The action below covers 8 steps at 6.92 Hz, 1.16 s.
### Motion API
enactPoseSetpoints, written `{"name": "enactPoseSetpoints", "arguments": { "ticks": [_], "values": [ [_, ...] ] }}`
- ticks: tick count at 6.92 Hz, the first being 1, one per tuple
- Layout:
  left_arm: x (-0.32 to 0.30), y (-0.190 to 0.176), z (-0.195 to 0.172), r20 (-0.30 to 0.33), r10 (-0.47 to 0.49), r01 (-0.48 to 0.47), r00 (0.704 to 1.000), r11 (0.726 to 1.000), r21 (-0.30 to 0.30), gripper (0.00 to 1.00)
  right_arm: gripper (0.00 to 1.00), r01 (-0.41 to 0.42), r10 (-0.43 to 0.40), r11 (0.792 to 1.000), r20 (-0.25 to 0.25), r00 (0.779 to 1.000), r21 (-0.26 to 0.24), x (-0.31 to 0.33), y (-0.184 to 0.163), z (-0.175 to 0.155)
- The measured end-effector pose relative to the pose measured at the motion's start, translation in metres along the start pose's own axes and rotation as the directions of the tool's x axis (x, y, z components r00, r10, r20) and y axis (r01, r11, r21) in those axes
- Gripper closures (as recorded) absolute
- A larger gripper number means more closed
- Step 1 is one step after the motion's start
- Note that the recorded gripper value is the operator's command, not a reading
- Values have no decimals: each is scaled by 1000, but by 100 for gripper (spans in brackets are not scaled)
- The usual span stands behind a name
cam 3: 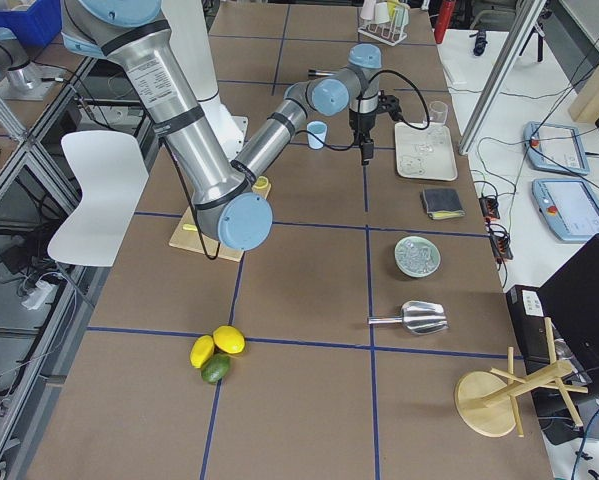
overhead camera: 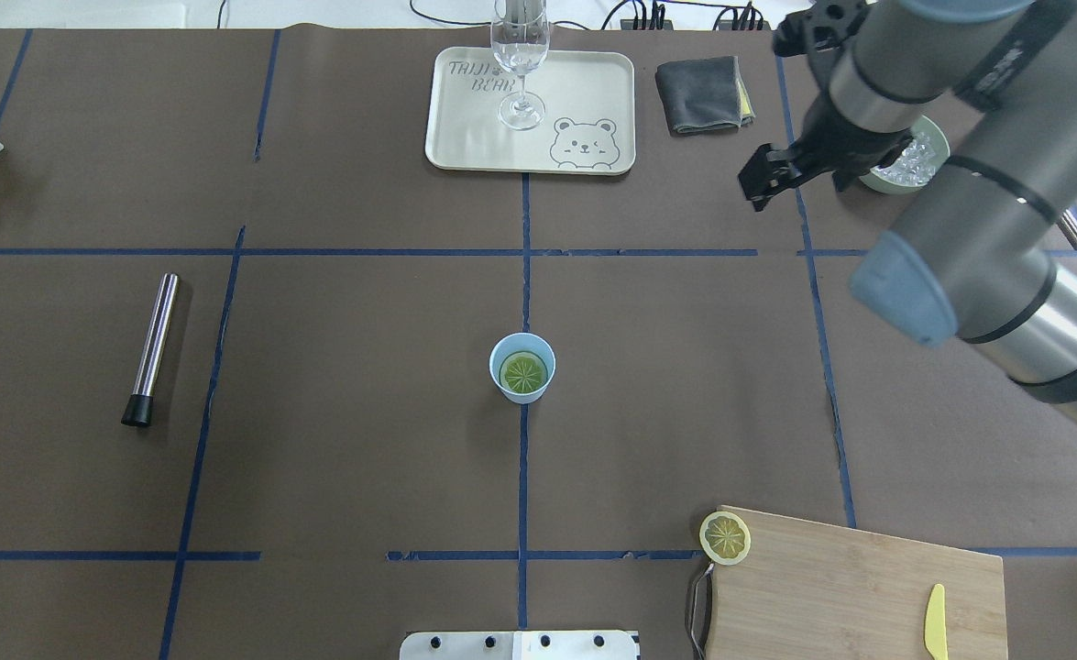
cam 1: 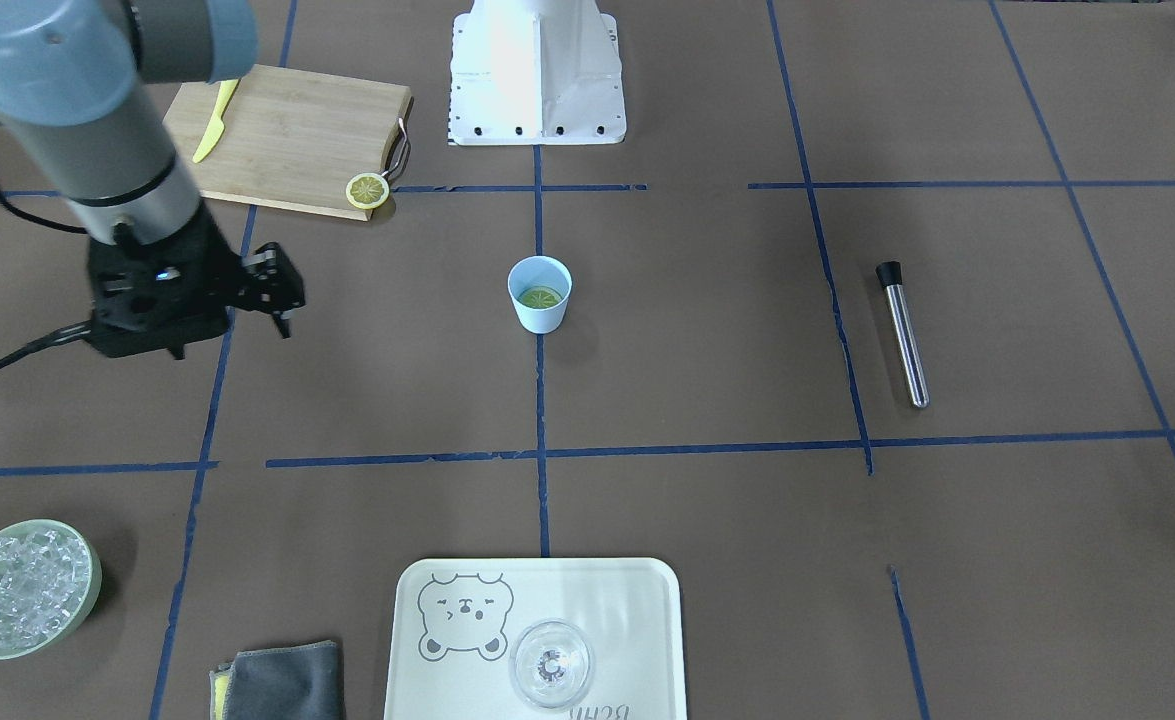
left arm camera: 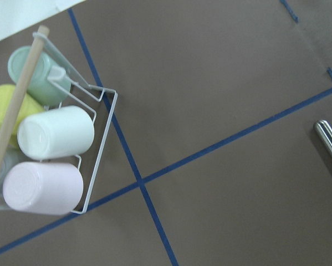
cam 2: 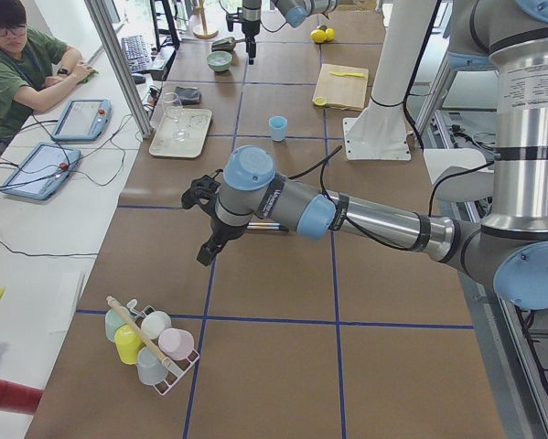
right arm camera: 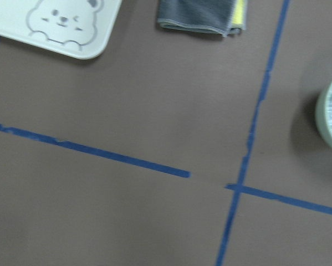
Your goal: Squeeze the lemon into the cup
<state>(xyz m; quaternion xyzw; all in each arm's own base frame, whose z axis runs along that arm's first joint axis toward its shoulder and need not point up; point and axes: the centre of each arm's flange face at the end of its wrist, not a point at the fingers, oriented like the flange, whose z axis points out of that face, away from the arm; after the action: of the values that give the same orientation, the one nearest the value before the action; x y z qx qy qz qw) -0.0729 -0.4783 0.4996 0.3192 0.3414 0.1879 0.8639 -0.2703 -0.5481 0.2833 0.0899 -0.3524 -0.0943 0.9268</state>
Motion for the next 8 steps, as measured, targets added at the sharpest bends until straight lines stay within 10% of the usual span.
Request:
{"name": "enactPoseSetpoints", "arguments": {
  "ticks": [3,5,8],
  "values": [
    [55,-33,30,-127,-66,83,990,988,128,0,0,2,-7,997,-59,998,-83,222,64,2],
    [123,-51,91,-196,-217,230,956,972,44,4,0,41,-50,992,-77,996,-119,338,133,-9],
    [185,-49,163,-99,-467,467,879,884,-22,32,0,-61,61,993,-4,998,-104,409,205,-22]
  ]
}}
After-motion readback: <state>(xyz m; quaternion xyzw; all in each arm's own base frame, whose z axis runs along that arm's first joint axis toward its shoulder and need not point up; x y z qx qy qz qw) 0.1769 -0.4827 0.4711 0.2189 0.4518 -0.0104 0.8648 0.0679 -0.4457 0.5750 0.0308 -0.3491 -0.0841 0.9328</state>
